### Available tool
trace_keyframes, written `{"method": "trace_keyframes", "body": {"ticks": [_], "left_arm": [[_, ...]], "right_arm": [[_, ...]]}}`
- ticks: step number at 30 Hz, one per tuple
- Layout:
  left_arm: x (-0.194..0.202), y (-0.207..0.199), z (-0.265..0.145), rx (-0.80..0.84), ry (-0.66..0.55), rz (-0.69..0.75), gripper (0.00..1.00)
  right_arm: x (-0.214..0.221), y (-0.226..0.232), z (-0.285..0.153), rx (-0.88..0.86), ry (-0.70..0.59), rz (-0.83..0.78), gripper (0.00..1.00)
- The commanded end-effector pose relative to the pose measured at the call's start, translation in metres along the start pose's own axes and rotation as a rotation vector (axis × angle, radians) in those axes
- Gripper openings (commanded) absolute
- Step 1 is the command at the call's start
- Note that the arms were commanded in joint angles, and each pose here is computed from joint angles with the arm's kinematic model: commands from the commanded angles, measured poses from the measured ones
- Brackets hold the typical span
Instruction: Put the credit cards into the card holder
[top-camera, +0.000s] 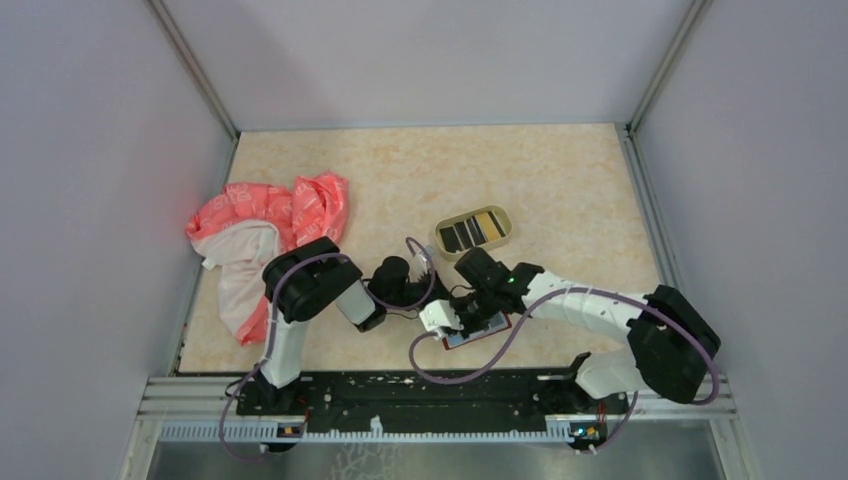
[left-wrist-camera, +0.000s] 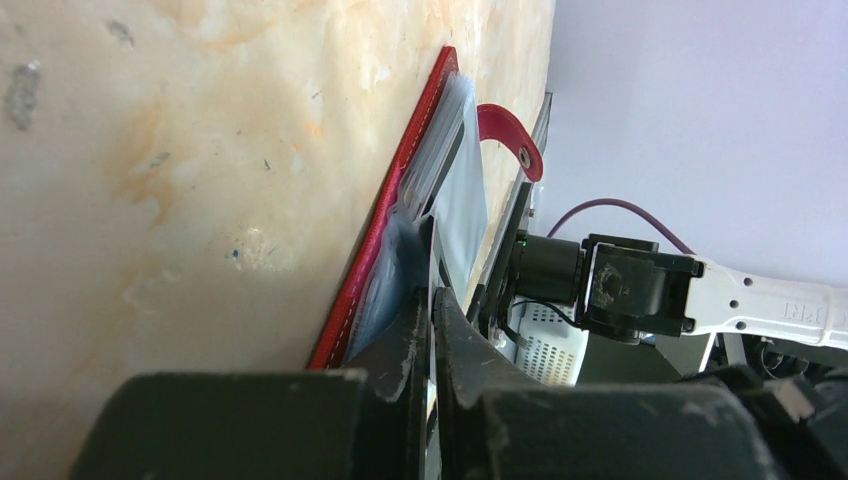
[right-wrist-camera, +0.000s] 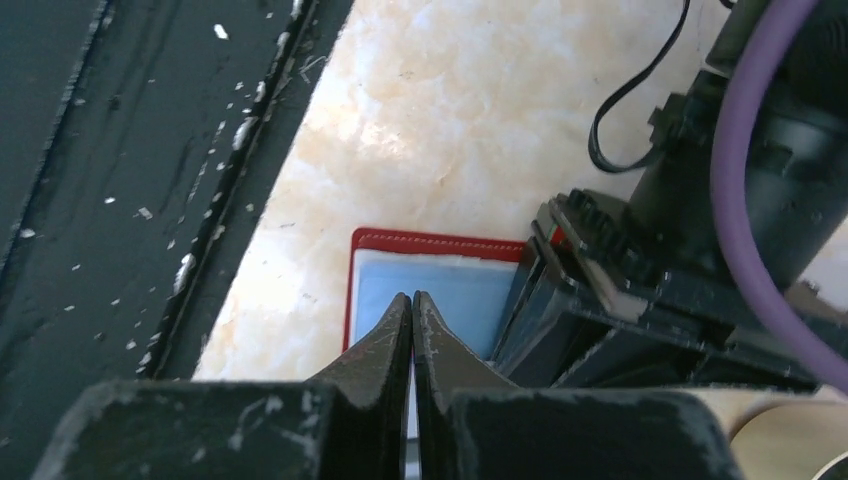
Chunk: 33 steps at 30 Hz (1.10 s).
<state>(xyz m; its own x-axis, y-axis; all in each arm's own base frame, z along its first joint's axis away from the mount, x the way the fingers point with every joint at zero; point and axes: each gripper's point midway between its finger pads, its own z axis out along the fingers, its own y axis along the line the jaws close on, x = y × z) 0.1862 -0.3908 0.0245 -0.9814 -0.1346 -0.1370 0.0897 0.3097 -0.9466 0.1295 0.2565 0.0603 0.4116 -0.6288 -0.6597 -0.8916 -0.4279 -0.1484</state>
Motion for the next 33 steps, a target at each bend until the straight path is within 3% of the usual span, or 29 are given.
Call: {"method": "trace_keyframes", "body": {"ticks": [1,23,33], "left_arm": [[0.005,0.019,0.000,-0.053,0.015,-0.018,0.07],[0.007,0.020,0.000,-0.041,0.026,-0.020,0.12],[0.008,0.022,-0.001,-0.045,0.027,-0.020,0.21]], "right_arm": [[-0.001,-0.027,0.014,0.102,0.076,-0.039,0.00],[0.035,-0.033,0.016,0.125,0.291,-0.039,0.00],[0.049,-0.028,0.004,0.071,0.396,-0.045,0.00]]}}
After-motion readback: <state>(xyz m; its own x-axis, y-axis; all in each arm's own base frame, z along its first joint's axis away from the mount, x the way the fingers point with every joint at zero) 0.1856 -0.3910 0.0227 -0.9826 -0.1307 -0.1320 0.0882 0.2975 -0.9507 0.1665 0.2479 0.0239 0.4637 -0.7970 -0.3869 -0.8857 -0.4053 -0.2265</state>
